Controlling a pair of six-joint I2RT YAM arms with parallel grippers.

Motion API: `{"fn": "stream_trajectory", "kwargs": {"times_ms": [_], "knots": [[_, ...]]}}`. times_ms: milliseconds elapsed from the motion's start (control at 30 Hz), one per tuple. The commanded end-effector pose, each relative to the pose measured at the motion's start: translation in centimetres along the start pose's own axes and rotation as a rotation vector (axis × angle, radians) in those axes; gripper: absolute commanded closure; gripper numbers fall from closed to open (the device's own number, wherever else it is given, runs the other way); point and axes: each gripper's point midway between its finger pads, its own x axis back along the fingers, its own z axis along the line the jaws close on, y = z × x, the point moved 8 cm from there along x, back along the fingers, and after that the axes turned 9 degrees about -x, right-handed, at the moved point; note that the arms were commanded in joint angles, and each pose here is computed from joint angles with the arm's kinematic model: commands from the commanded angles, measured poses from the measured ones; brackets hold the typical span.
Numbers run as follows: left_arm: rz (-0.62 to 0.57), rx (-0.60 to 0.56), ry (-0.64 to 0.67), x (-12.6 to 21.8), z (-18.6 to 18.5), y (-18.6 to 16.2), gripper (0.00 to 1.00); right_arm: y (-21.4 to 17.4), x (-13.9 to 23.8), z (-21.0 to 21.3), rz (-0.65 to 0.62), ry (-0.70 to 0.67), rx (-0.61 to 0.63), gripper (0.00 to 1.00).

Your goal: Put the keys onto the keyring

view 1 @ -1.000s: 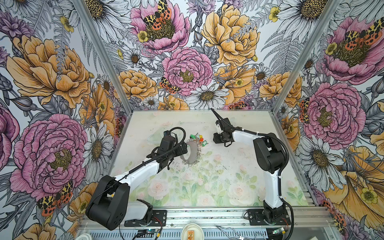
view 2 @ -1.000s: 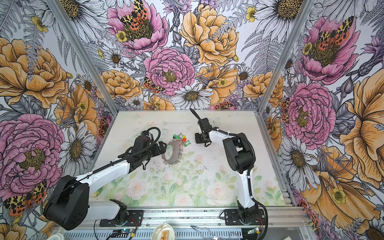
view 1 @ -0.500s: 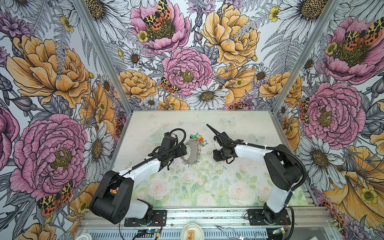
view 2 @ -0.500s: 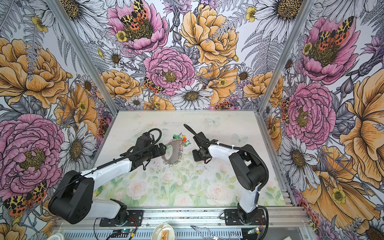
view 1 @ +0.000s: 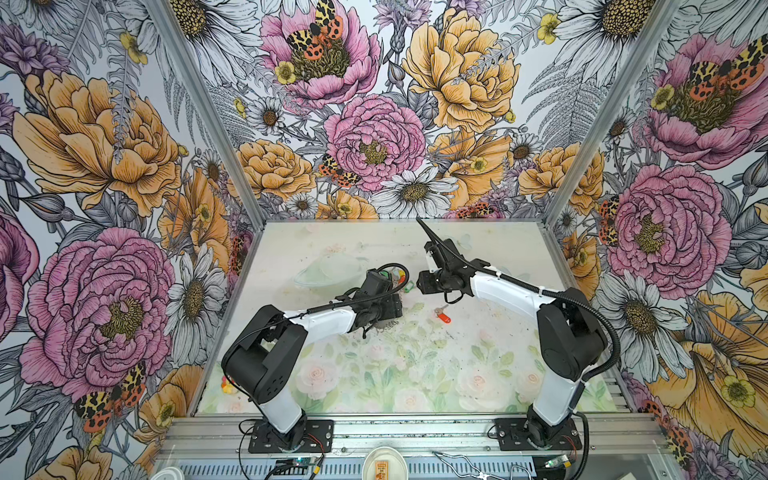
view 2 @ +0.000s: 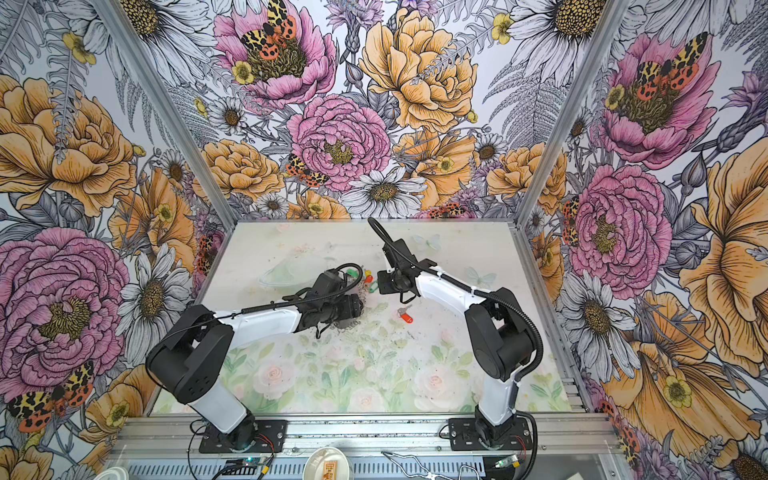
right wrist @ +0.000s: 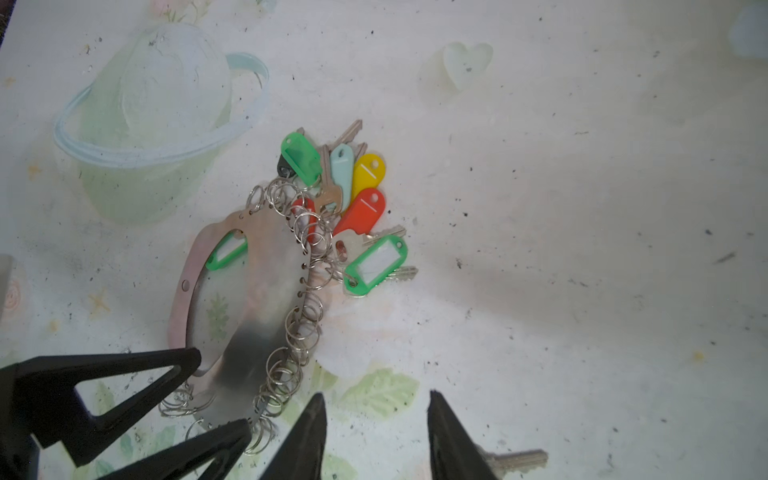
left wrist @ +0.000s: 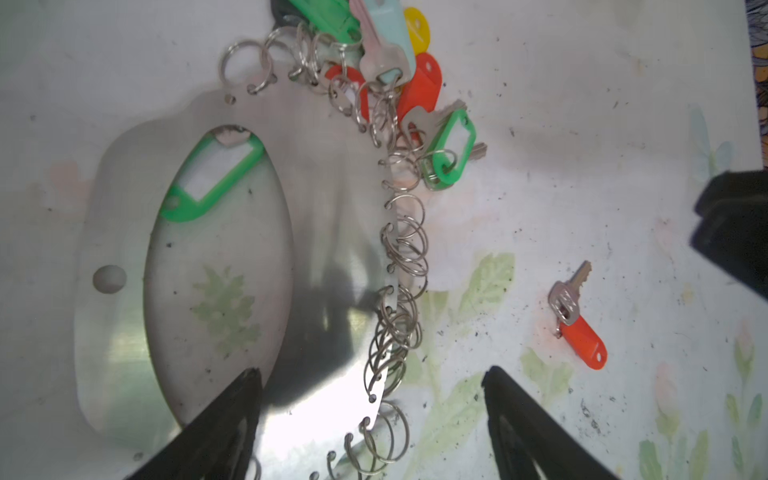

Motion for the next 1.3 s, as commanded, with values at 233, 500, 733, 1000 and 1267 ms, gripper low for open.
{"fn": "stream_trajectory", "kwargs": {"times_ms": [233,500,733,1000,1267], "knots": [[0.045,0.086,0.077,0.2,4.7,-1.7,0.18,0.0,-2.7,0.5,0.054,0.082,-0.057,0.63],[0.046,0.1,0.116,2.1,8.4,-2.1,0.18,-1.0,-4.9,4.1,0.108,0.236,-0.079,0.7],[0.031,0.095,0.141,3.0,9.0,-2.1,0.18,-2.3,-6.0,7.5,0.152,0.306,-0.008,0.72],[0.018,0.102,0.148,3.3,9.5,-1.9,0.17,-3.5,-7.4,8.3,0.199,0.328,0.03,0.76],[0.014,0.109,0.152,3.3,9.6,-1.9,0.17,-4.3,-8.4,8.8,0.228,0.333,0.037,0.78]]}}
